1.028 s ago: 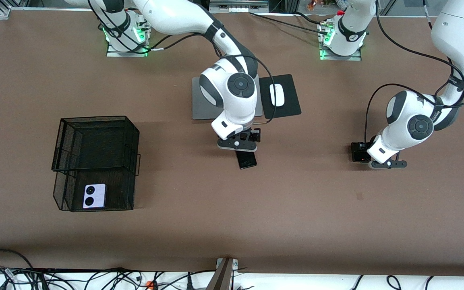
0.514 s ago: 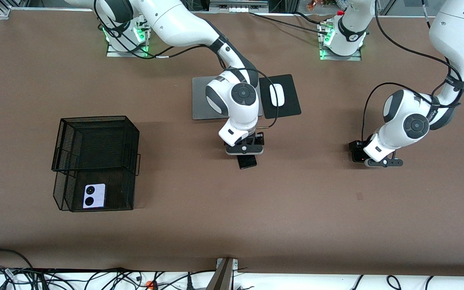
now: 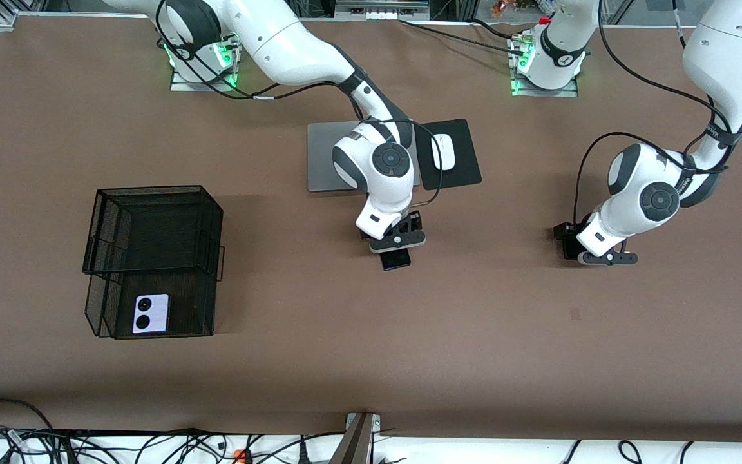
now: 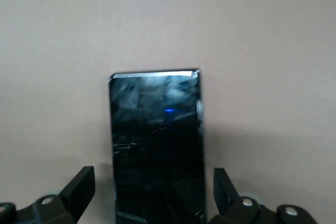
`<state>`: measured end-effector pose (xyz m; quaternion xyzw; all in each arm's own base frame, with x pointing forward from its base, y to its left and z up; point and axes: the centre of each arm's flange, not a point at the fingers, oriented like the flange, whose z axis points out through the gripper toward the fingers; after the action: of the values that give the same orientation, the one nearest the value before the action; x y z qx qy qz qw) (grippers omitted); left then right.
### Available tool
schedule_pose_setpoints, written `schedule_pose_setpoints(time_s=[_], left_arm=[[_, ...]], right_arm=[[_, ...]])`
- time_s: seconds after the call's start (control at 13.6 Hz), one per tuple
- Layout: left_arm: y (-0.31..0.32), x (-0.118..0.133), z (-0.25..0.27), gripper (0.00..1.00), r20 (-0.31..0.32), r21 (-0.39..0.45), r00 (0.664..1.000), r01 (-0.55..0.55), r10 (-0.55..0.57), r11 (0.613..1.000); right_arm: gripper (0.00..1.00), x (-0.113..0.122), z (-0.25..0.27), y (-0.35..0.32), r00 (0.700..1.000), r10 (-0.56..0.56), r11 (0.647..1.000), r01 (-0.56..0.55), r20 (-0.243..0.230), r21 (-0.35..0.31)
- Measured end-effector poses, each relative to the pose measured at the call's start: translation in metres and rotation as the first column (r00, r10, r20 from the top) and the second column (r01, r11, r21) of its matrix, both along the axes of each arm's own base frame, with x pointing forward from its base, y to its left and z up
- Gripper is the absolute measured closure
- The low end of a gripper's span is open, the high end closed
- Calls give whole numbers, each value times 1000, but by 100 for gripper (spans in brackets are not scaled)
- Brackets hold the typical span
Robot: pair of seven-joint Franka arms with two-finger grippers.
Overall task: Place phones with both arms
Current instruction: 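Grasp the black phone with the right gripper while the left lifts the flip phone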
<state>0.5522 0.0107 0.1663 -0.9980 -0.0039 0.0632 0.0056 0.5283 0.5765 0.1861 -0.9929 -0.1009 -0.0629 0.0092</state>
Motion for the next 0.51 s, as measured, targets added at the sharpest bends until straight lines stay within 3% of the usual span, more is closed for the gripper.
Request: schedule_pose_setpoints(time_s=[0.37,0.44,0.51], left_arm=[[2,-2,-8,0,-7,-9,1000,-7,7,1000],[3,-2,-7,7,-5,-9,1000,-8,8,1000],[3,-2,-7,7,-4,-9,1000,-8,8,1000]], right_arm=[[0,-5,-3,4,999,33,999,-33,-10,0],[0,-4,-3,3,999,40,999,-40,-10,-2],[0,-3,-3,1,999,43,999,-43,-10,-3]])
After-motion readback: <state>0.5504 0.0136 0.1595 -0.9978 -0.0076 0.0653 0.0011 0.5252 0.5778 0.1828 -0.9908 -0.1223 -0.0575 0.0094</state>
